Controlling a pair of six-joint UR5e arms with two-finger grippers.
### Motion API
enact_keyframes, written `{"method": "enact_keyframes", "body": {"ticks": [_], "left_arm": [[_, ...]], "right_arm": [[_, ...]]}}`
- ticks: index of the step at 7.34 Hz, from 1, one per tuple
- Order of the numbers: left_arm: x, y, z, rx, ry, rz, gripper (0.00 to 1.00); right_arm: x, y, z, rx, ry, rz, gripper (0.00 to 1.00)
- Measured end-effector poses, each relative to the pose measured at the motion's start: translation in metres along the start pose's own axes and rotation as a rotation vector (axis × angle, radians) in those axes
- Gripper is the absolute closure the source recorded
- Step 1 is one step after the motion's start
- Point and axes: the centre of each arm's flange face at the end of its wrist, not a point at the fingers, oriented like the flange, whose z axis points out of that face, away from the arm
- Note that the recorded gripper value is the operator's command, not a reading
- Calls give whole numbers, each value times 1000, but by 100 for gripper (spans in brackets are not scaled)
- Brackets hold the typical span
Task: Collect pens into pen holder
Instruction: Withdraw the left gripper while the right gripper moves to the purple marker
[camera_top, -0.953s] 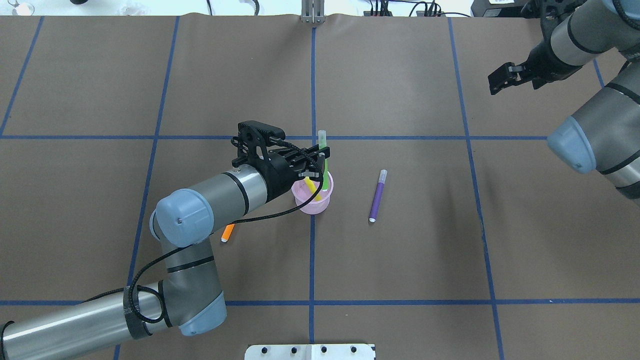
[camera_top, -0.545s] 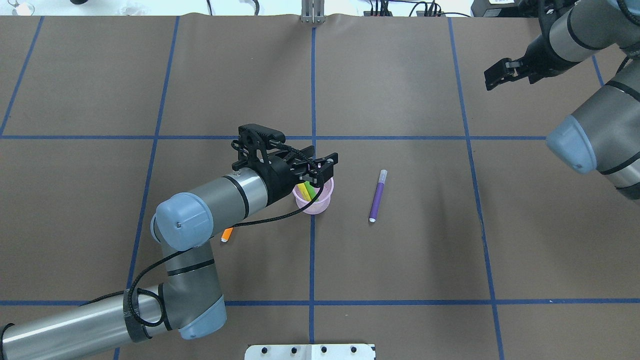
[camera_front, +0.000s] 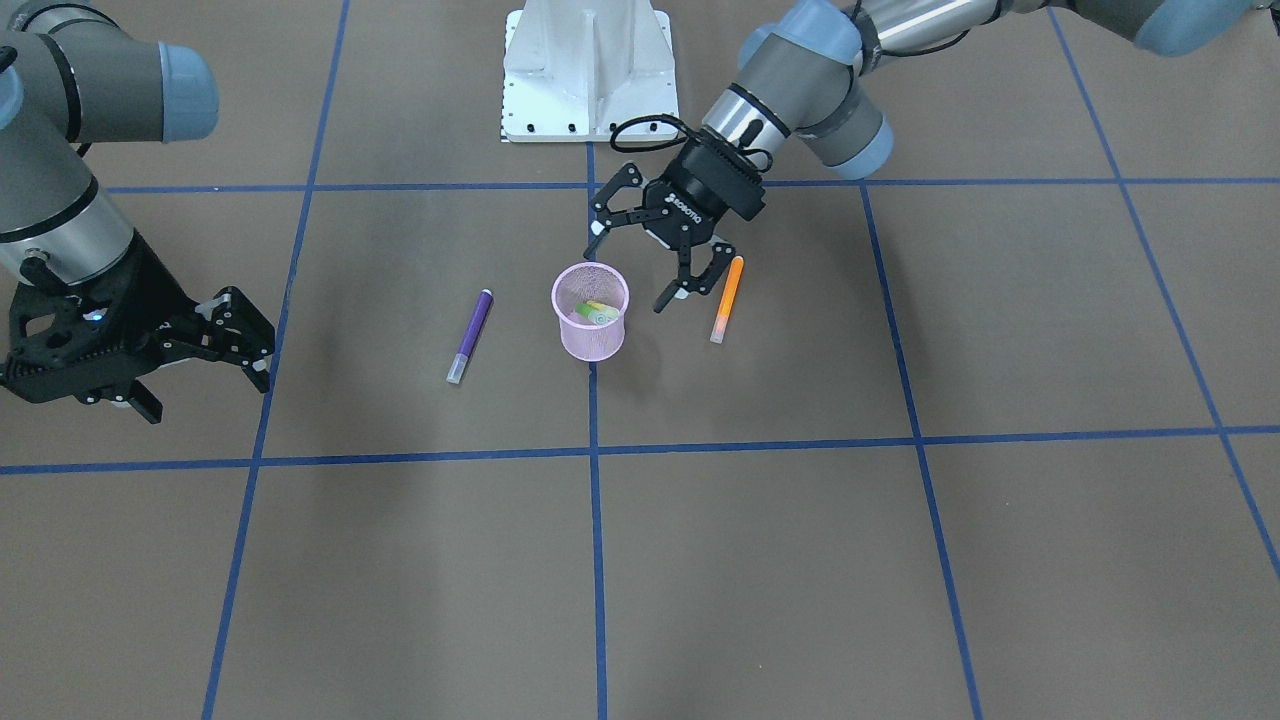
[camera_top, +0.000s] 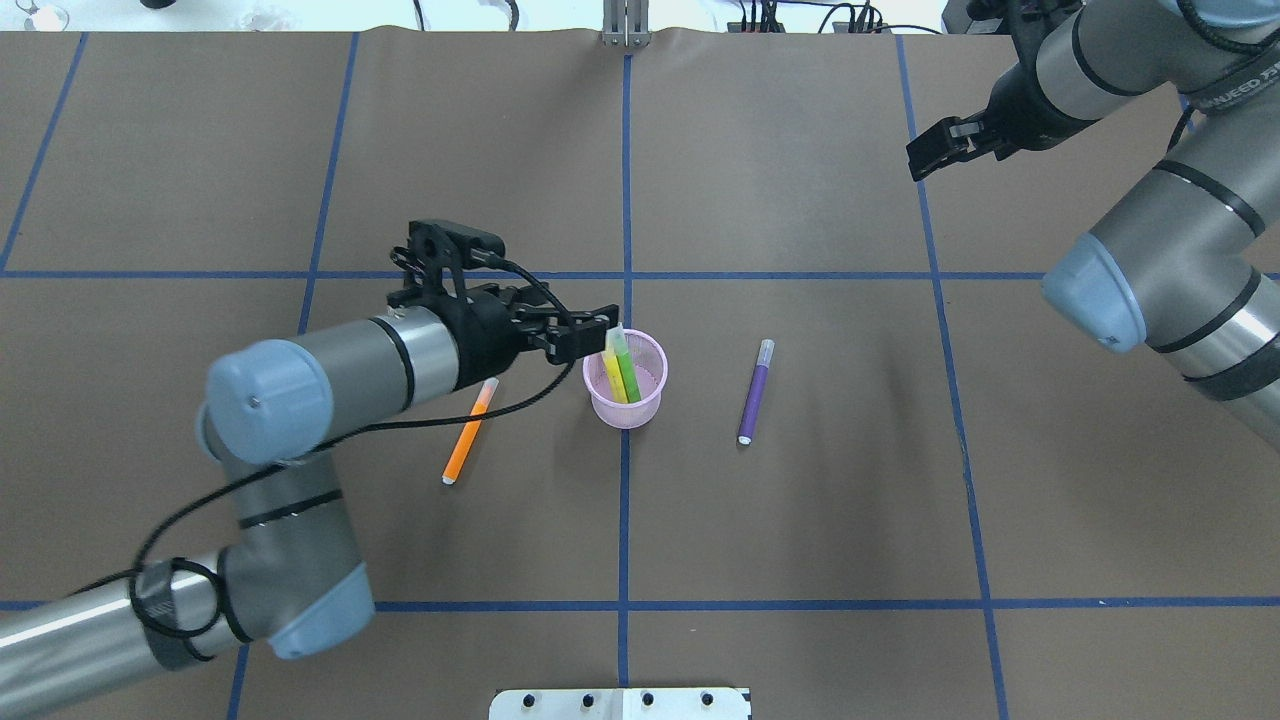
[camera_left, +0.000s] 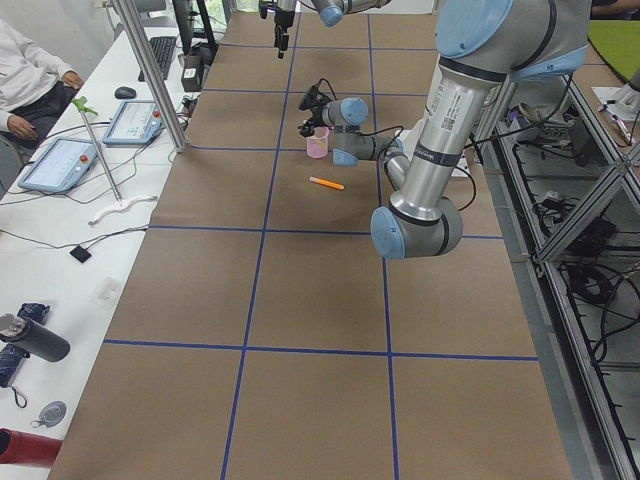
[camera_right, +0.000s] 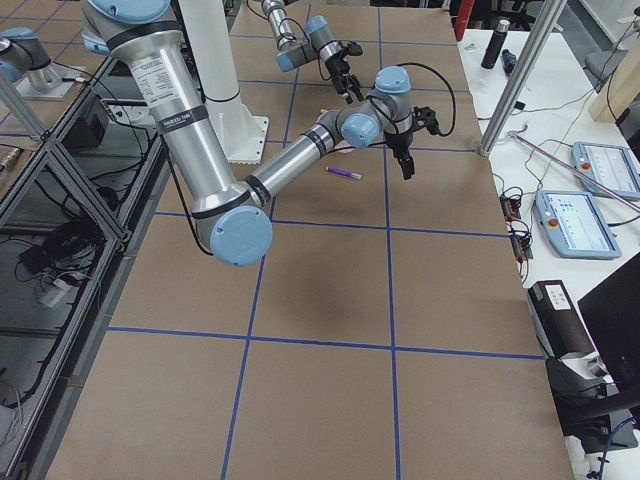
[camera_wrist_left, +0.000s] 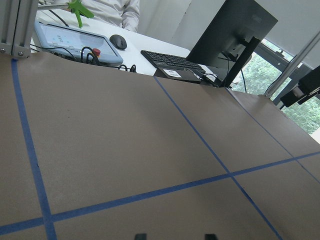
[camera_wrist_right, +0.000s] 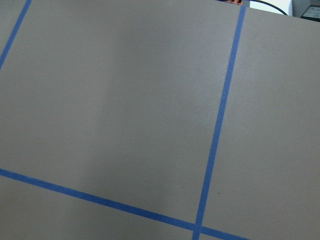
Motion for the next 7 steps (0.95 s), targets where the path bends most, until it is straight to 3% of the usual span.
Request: {"method": "enact_keyframes", "body": {"ticks": [1,3,5,7], "left_arm": [[-33,-26,-34,-113,-73,-4,0],[-116,-67,-107,-306,-188,1,0],[-193,-62,-157,-391,-266,83,0],[-230,-54,-179,-422,-312,119,0]], "right_arm": [[-17,8,8,-1,5,39,0],[-76,44,41,15,47,233,0],[-125,80,72,34,87,329,1],[-165,112,97,71,128,409,3]]}}
